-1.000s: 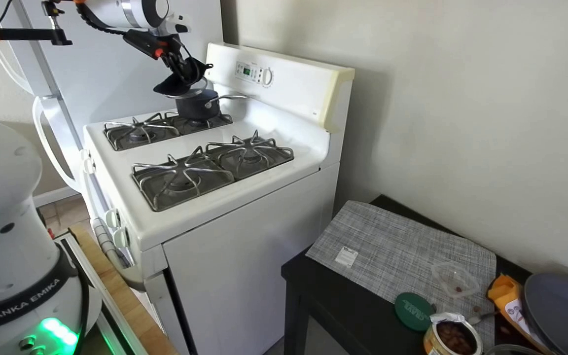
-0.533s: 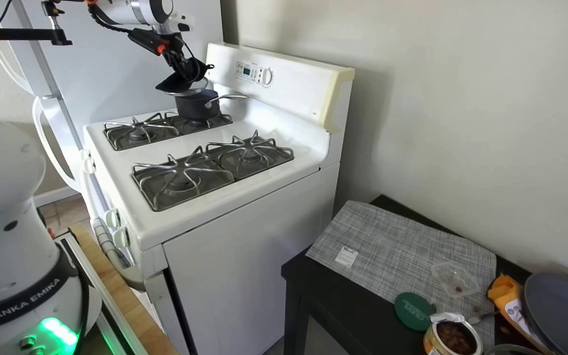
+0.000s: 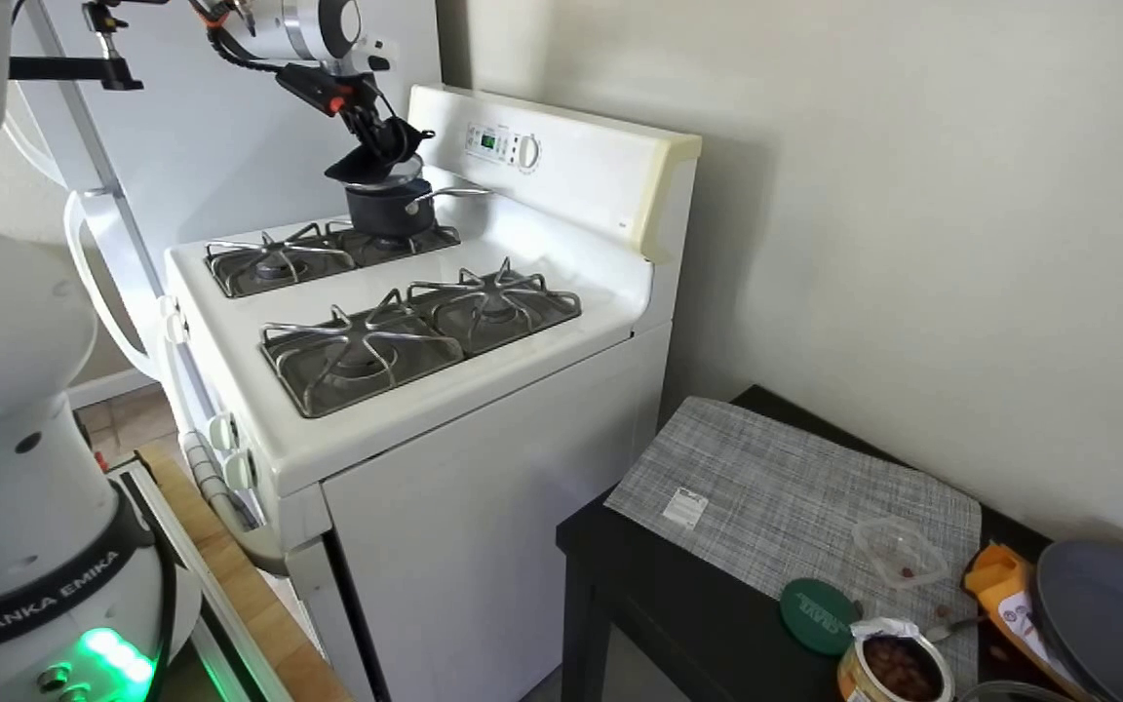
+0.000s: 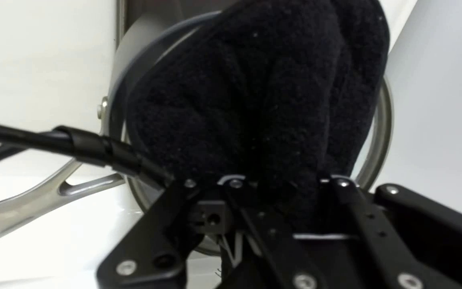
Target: Put the pot holder over the lid then put the lid on the pot
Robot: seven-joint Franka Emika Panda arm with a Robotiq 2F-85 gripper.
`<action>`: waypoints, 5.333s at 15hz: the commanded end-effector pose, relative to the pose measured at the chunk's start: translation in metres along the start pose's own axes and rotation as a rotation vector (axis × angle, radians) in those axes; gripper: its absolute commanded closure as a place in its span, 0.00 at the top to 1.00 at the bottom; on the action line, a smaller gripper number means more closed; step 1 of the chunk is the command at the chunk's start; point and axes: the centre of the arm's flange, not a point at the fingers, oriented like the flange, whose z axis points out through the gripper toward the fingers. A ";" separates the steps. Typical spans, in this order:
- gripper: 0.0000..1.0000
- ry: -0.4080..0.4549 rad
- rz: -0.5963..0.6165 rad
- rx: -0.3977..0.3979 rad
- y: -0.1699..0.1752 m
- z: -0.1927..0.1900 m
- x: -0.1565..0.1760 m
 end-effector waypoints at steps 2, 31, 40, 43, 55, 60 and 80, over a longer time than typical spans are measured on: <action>0.04 -0.002 0.035 -0.046 -0.015 0.011 0.027; 0.04 -0.132 0.148 -0.088 0.000 0.027 0.032; 0.04 -0.139 0.142 -0.104 0.004 0.029 0.027; 0.04 -0.143 0.138 -0.111 0.006 0.026 0.024; 0.04 -0.161 0.143 -0.106 0.007 0.030 0.019; 0.04 -0.167 0.150 -0.134 0.009 0.032 0.009; 1.00 -0.143 0.151 -0.108 0.006 0.009 0.013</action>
